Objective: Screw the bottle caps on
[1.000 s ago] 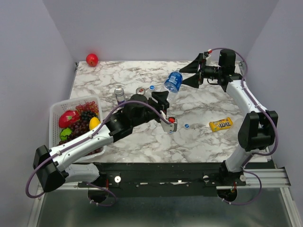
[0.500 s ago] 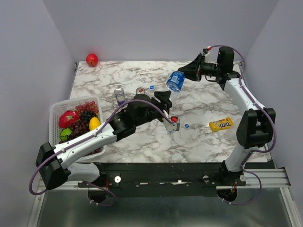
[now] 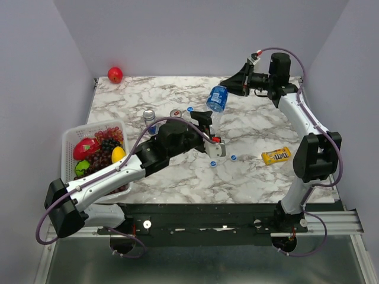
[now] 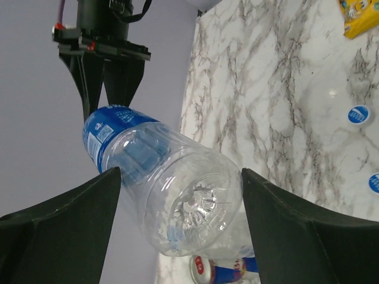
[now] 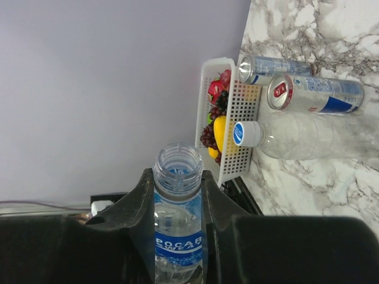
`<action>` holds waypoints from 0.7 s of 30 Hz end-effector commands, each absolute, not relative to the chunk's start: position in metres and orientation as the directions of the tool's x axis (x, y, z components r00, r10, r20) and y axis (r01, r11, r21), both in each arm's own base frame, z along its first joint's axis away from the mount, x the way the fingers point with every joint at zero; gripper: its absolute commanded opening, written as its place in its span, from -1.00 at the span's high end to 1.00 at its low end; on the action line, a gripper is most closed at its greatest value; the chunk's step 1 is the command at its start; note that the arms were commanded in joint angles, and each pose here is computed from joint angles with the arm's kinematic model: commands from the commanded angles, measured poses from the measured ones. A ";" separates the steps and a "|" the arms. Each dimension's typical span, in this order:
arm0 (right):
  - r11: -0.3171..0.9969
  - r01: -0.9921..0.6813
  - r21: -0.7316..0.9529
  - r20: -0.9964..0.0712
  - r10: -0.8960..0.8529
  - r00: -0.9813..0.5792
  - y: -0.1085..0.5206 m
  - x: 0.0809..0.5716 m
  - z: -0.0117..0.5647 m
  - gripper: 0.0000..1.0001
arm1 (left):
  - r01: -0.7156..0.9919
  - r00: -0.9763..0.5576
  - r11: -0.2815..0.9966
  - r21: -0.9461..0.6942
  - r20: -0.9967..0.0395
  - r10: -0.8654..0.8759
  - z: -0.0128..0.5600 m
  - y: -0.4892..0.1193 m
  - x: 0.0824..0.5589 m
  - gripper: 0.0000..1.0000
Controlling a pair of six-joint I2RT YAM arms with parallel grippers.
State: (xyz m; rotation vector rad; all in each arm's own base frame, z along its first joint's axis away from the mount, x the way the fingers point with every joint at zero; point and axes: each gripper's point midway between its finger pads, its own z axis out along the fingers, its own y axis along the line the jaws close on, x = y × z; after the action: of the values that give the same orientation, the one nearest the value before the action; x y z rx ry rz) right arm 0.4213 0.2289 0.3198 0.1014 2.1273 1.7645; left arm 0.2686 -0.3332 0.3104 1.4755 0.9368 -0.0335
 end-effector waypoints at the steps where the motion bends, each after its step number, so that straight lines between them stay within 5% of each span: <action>1: 0.230 -0.408 0.883 -0.461 0.270 -0.845 0.218 0.434 0.343 0.99 | 0.746 0.434 0.283 0.603 -0.762 0.480 0.293 -0.315 0.250 -0.86; 8: 0.245 -0.490 0.837 -0.543 0.255 -0.800 0.208 0.426 0.353 0.99 | 0.826 0.232 0.382 0.414 -0.868 0.439 0.287 -0.297 0.240 -0.97; 13: 0.299 -0.641 0.707 -0.704 0.222 -0.674 0.201 0.409 0.367 0.99 | 0.844 0.012 0.514 0.155 -0.963 0.271 0.323 -0.296 0.267 -0.97; 21: 0.326 -0.730 0.601 -0.799 0.214 -0.562 0.198 0.391 0.383 0.99 | 0.890 -0.194 0.426 -0.164 -0.981 0.027 0.351 -0.341 0.281 -0.97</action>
State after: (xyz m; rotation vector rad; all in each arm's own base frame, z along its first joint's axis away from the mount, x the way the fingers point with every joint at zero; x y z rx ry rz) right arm 0.4031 0.1997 0.3689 -0.3654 1.8189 1.4466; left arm 0.2981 -0.3052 0.3301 0.8946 1.5637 -0.6581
